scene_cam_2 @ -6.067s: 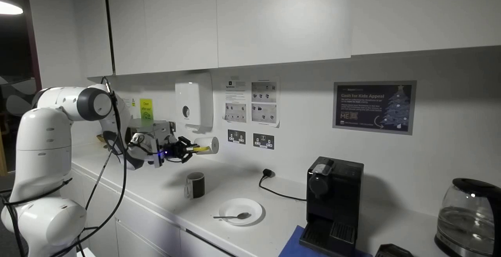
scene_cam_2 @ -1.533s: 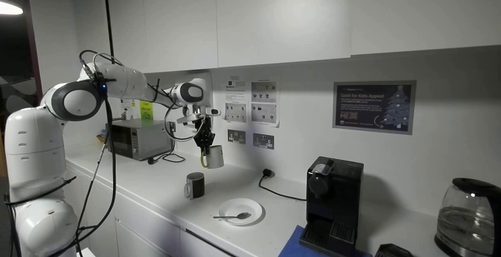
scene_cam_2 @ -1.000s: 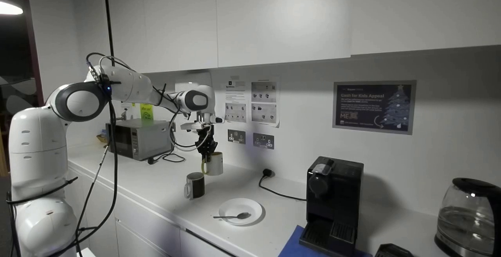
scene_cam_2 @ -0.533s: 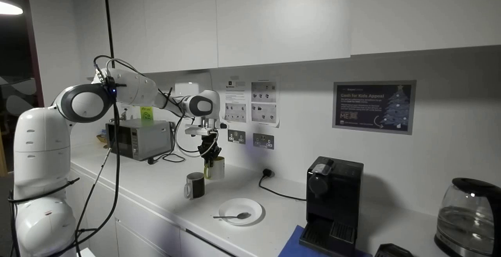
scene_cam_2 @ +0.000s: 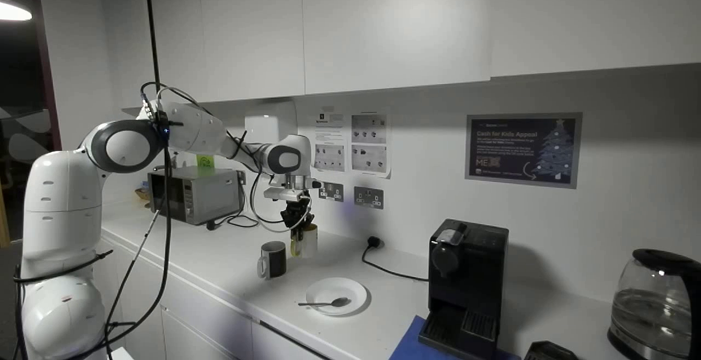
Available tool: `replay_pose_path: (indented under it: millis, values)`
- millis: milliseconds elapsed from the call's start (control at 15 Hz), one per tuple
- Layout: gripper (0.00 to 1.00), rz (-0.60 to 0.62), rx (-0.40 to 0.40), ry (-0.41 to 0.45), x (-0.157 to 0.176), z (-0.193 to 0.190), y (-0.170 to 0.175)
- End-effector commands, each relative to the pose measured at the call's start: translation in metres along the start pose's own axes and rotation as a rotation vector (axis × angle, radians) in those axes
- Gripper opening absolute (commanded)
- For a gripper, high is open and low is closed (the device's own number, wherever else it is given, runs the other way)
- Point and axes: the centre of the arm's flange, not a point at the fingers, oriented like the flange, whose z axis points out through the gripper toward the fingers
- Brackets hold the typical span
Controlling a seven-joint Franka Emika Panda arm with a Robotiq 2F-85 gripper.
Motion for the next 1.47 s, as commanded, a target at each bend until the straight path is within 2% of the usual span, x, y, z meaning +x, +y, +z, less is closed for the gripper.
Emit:
replay_pose_path:
  millis: [0,1400]
  values:
    - [0.04,-0.036,0.004,0.062,-0.006,0.006,0.006]
    - [0.04,-0.047,-0.027,0.082,-0.012,0.069,0.003]
